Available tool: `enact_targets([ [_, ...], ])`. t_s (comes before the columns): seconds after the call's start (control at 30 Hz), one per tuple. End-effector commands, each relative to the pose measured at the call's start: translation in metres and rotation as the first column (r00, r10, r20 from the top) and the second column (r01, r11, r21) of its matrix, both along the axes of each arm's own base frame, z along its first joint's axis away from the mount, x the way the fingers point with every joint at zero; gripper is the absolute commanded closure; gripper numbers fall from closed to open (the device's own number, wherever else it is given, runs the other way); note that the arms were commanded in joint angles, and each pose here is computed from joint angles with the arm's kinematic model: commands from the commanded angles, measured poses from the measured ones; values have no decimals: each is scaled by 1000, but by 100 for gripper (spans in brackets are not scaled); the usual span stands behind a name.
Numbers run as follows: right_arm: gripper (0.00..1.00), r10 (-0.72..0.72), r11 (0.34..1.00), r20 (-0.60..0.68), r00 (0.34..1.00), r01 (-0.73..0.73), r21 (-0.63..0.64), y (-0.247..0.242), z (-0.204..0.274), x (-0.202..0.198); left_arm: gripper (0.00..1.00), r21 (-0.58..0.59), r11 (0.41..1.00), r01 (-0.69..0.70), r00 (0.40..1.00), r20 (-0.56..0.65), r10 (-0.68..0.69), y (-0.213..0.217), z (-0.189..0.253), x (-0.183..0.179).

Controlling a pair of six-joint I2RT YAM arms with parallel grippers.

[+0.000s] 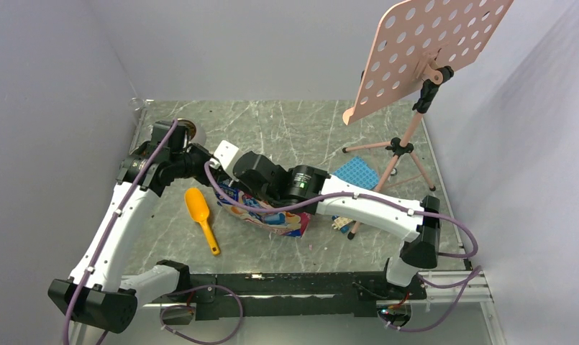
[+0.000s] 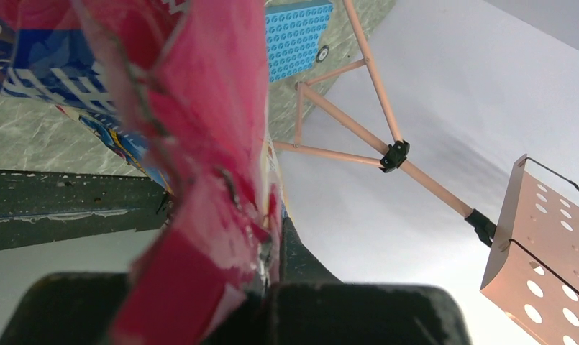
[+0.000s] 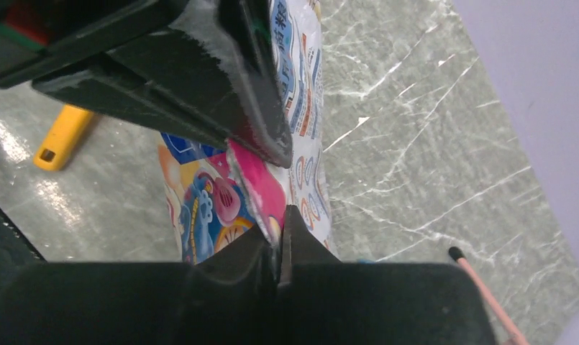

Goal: Serve the pet food

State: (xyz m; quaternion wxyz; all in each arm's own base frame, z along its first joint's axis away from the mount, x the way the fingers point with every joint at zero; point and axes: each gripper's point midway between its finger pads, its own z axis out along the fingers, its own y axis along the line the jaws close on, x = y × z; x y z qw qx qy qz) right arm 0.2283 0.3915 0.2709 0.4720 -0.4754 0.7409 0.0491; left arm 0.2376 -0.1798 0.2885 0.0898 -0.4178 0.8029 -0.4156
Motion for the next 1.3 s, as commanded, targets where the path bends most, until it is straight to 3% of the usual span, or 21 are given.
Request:
enact_targets([
  [0.0, 100, -96, 994, 65, 993, 93, 51, -15, 27, 11, 100, -78, 969, -235, 971, -61, 230, 15, 22, 8],
  [0.23, 100, -189, 982, 89, 978, 186, 40, -71, 27, 7, 100, -73, 961, -267, 963, -63, 263, 24, 21, 15],
  [0.33, 78, -145, 989, 55, 988, 144, 16, -86, 23, -5, 100, -75, 960, -270, 962, -60, 266, 27, 22, 17],
  [0.4, 73, -103, 995, 38, 994, 102, 15, -95, 22, -15, 100, -80, 959, -271, 962, -56, 267, 28, 22, 18],
  [0.47, 80, -101, 995, 30, 994, 101, 2, -105, 20, -19, 100, -79, 960, -270, 962, -55, 267, 29, 22, 18],
  [0.53, 100, -91, 995, 15, 996, 92, -36, -112, 14, -22, 100, -77, 960, -271, 962, -61, 266, 29, 21, 18],
  [0.63, 100, -84, 992, 1, 996, 84, -97, -125, 0, -27, 100, -85, 958, -273, 961, -57, 269, 29, 22, 21],
  [0.77, 100, -62, 996, -24, 998, 61, -64, -133, 2, -36, 100, -81, 959, -271, 962, -48, 268, 30, 26, 23],
  [0.93, 100, -136, 988, -24, 990, 134, -81, -144, -3, -33, 100, -80, 959, -270, 962, -49, 267, 31, 26, 25],
  [1.03, 86, -149, 985, -20, 989, 147, -87, -146, -3, -32, 100, -80, 960, -269, 963, -52, 266, 31, 26, 25],
  [1.1, 83, -153, 984, -12, 988, 151, -91, -147, -2, -31, 100, -80, 960, -269, 963, -50, 265, 31, 25, 25],
  [1.2, 86, -164, 982, -3, 986, 163, -91, -147, -1, -28, 100, -82, 960, -268, 963, -54, 264, 30, 25, 24],
  [1.27, 100, -166, 981, 0, 986, 165, -104, -147, -3, -28, 100, -82, 960, -269, 963, -51, 265, 31, 26, 24],
])
